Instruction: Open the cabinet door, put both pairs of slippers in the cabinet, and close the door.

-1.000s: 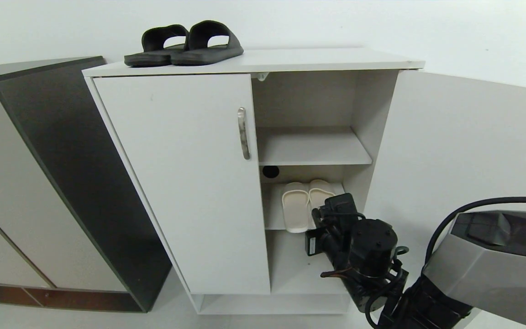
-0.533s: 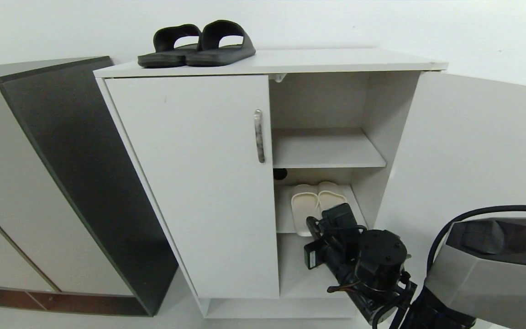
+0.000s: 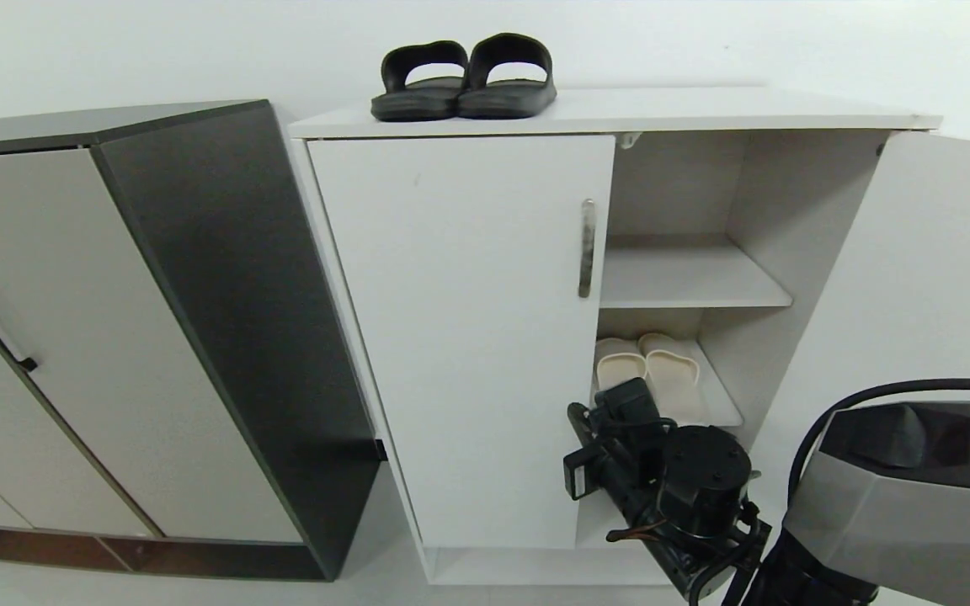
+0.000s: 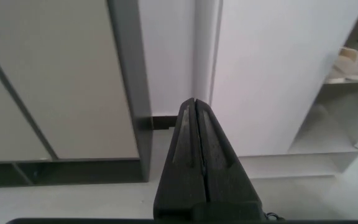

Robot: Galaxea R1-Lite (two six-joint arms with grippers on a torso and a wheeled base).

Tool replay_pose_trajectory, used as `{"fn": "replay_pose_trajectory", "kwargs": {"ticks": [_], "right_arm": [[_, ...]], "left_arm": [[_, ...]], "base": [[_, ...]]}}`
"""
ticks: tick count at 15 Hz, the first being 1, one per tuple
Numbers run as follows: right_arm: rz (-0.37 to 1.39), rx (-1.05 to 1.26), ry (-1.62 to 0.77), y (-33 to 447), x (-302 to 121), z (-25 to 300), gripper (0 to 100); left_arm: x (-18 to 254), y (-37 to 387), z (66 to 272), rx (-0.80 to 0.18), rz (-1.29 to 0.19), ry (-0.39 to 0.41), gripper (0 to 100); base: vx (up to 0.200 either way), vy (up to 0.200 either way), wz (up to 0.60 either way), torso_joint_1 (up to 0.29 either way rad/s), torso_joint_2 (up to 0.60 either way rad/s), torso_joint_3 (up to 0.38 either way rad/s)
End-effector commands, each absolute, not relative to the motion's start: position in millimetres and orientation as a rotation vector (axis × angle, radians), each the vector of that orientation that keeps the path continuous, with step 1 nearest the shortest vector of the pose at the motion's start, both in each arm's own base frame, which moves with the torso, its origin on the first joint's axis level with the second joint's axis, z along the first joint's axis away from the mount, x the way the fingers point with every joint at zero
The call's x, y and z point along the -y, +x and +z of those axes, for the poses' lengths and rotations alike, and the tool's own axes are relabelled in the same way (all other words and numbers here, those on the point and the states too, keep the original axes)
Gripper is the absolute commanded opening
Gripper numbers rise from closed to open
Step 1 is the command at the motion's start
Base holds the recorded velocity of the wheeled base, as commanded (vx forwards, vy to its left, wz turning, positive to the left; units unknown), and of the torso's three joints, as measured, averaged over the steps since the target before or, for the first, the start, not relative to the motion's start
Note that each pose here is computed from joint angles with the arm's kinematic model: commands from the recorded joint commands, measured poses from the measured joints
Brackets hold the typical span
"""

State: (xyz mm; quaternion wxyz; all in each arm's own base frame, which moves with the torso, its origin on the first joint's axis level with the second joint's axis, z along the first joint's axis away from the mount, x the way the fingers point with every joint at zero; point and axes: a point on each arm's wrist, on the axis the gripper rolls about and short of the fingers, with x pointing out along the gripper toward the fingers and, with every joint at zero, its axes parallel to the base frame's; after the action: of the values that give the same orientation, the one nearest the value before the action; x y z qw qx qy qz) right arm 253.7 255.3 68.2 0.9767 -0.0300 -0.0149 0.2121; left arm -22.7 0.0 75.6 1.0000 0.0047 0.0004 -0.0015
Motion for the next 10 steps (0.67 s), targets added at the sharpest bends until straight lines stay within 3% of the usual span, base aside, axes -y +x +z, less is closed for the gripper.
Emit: {"fn": "replay_pose_trajectory", "kwargs": {"ticks": [1,6,10], "right_arm": [[0.429,0.021,-0.077,252.8,-254.2,65.1,0],[0.429,0.022,-0.079,252.8,-254.2,65.1,0],[0.429,0.022,-0.079,253.1,-254.5,64.9,0]], "left_arm": [[0.0,-22.6,75.7,-0.002,-0.003,0.009,0],[0.0,-22.7,75.7,0.0,-0.003,0.009,0],[0.0,-22.7,75.5,-0.002,-0.003,0.006,0]], "base": [[0.0,0.2,0.0,0.007,0.01,0.007],[0.0,0.2,0.0,0.002,0.0,0.002],[0.0,0.0,0.0,0.0,0.0,0.0]]}}
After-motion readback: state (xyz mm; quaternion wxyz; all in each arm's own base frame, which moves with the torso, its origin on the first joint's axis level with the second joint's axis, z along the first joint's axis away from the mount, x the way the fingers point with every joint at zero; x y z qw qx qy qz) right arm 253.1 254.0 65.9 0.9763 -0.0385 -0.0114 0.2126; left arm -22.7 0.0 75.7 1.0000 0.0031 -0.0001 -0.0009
